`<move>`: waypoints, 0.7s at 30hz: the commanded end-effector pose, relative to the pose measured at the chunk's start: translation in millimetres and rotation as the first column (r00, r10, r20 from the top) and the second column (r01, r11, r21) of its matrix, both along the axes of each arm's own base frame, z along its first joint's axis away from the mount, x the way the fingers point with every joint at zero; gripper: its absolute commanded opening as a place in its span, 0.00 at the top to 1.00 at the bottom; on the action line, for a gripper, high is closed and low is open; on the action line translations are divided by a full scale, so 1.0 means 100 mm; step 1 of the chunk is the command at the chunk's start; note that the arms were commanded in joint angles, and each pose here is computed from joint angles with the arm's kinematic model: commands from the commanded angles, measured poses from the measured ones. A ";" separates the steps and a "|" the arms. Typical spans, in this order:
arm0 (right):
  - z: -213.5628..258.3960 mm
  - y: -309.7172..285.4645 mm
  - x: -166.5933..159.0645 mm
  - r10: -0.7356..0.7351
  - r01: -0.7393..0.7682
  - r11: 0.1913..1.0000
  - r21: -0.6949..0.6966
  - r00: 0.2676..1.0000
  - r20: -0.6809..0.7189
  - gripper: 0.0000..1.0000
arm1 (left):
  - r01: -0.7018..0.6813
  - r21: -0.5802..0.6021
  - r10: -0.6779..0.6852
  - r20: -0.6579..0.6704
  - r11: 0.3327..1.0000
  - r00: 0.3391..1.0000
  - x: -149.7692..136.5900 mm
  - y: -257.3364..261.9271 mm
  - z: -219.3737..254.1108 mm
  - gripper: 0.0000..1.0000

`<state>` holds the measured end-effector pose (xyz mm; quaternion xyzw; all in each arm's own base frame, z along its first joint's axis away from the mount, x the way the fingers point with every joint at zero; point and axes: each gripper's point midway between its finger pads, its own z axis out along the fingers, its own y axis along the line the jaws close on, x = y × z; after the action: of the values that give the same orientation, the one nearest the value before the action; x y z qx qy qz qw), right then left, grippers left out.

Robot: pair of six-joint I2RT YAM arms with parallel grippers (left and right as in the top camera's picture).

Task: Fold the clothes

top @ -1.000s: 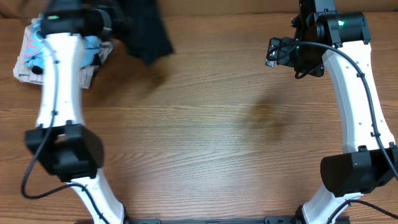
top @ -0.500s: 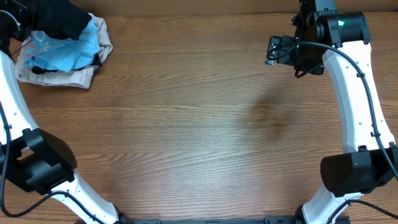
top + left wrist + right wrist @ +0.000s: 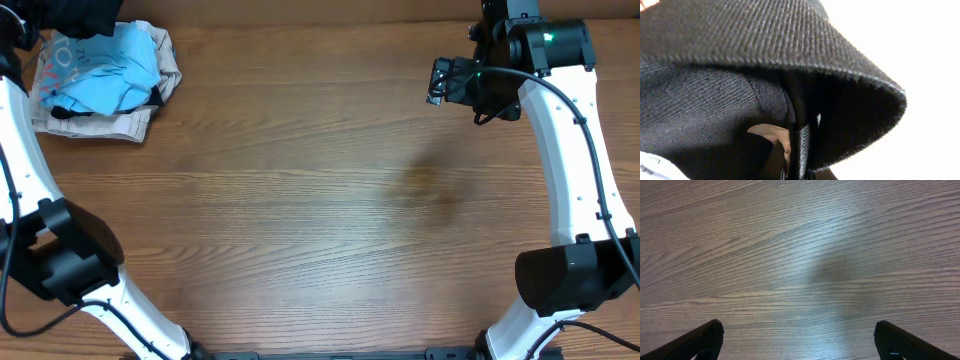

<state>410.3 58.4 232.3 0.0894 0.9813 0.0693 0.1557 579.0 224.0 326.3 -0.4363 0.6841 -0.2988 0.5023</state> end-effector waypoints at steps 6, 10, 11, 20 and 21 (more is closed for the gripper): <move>0.06 -0.01 0.00 -0.006 0.006 1.000 -0.001 1.000 0.018 0.00 | 0.119 -0.072 -0.125 -0.075 0.990 0.989 0.17 -0.17 -0.54 0.96; 0.06 -0.01 0.02 -0.006 0.006 1.000 -0.001 1.000 0.027 0.00 | 0.187 0.030 -0.178 -0.182 0.982 0.967 0.03 -0.17 -0.78 0.96; 0.07 -0.01 0.03 -0.006 0.006 1.000 -0.001 1.000 0.029 0.00 | 0.198 0.044 -0.184 -0.214 0.979 0.959 -0.03 -0.14 -0.86 0.96; 0.07 -0.01 0.04 -0.005 0.005 1.000 0.000 0.999 0.037 0.00 | 0.183 0.164 -0.061 -0.559 0.969 0.827 -0.76 0.36 -1.49 0.19; 0.07 -0.01 0.05 -0.005 0.005 1.000 0.000 0.999 0.040 0.00 | 0.201 0.176 -0.068 -0.566 0.964 0.821 -0.79 0.39 -1.50 0.11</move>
<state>414.5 58.9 233.8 0.0888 0.9798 0.0710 0.1645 514.2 236.9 163.0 -0.4357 0.8357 -0.1796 0.2820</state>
